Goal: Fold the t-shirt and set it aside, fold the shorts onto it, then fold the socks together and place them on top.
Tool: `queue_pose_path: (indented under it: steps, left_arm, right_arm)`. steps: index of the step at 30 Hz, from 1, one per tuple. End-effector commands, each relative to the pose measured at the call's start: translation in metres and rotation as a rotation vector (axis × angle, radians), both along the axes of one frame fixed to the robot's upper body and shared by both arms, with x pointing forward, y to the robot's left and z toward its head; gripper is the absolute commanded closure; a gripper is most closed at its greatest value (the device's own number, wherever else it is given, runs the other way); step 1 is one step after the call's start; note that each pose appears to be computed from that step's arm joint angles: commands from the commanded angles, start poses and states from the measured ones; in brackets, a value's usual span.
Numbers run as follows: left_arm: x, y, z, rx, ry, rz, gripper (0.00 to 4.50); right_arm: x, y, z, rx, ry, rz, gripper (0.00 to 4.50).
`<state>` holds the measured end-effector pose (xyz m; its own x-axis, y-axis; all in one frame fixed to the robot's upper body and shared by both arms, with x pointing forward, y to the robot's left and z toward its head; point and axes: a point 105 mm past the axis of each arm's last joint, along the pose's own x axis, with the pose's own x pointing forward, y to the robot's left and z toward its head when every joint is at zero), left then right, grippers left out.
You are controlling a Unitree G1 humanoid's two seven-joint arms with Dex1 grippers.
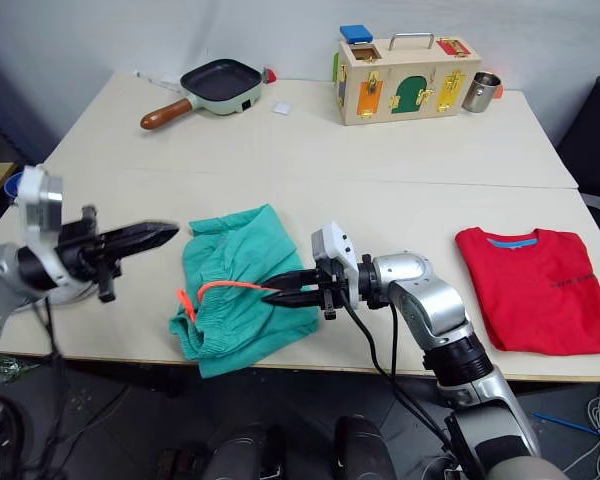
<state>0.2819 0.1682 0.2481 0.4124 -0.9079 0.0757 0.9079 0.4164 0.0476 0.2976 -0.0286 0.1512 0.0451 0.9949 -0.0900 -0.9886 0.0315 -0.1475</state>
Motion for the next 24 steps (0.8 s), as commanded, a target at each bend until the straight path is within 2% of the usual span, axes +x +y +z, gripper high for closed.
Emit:
queue_pose_path:
  steps: [1, 3, 4, 7, 9, 11, 15, 19, 22, 24]
  left_arm:
    - [0.013, -0.034, -0.018, 0.048, 0.021, -0.047, 4.5]
    - [0.025, -0.048, -0.048, 0.191, 0.042, -0.043, 4.5]
    - [0.029, -0.053, -0.059, 0.227, 0.055, -0.036, 4.5]
    - [0.043, -0.055, -0.087, 0.278, 0.094, 0.027, 4.5]
    - [0.047, -0.047, -0.108, 0.364, 0.101, 0.08, 4.5]
    - [0.051, -0.036, -0.122, 0.395, 0.116, 0.141, 4.5]
    - [0.06, -0.014, -0.133, 0.369, 0.112, 0.266, 4.5]
    - [0.069, 0.002, -0.131, 0.301, 0.072, 0.354, 4.5]
    - [0.07, 0.005, -0.127, 0.242, 0.02, 0.351, 4.5]
    - [0.072, 0.01, -0.112, 0.186, -0.019, 0.355, 4.5]
  right_arm:
    - [0.011, 0.01, -0.022, -0.046, -0.106, -0.09, 4.47]
    - [0.011, 0.015, -0.035, -0.075, -0.136, -0.101, 4.47]
    - [0.009, 0.017, -0.04, -0.086, -0.143, -0.095, 4.47]
    - [0.006, 0.019, -0.048, -0.106, -0.162, -0.094, 4.47]
    - [0.004, 0.017, -0.052, -0.12, -0.165, -0.089, 4.47]
    - [0.001, 0.012, -0.055, -0.137, -0.147, -0.083, 4.47]
    - [-0.008, 0.001, -0.067, -0.196, -0.093, -0.041, 4.47]
    - [-0.015, -0.006, -0.077, -0.226, -0.064, -0.015, 4.47]
    - [-0.024, -0.004, -0.072, -0.18, -0.049, 0.036, 4.47]
    - [-0.027, -0.001, -0.056, -0.108, -0.051, 0.069, 4.47]
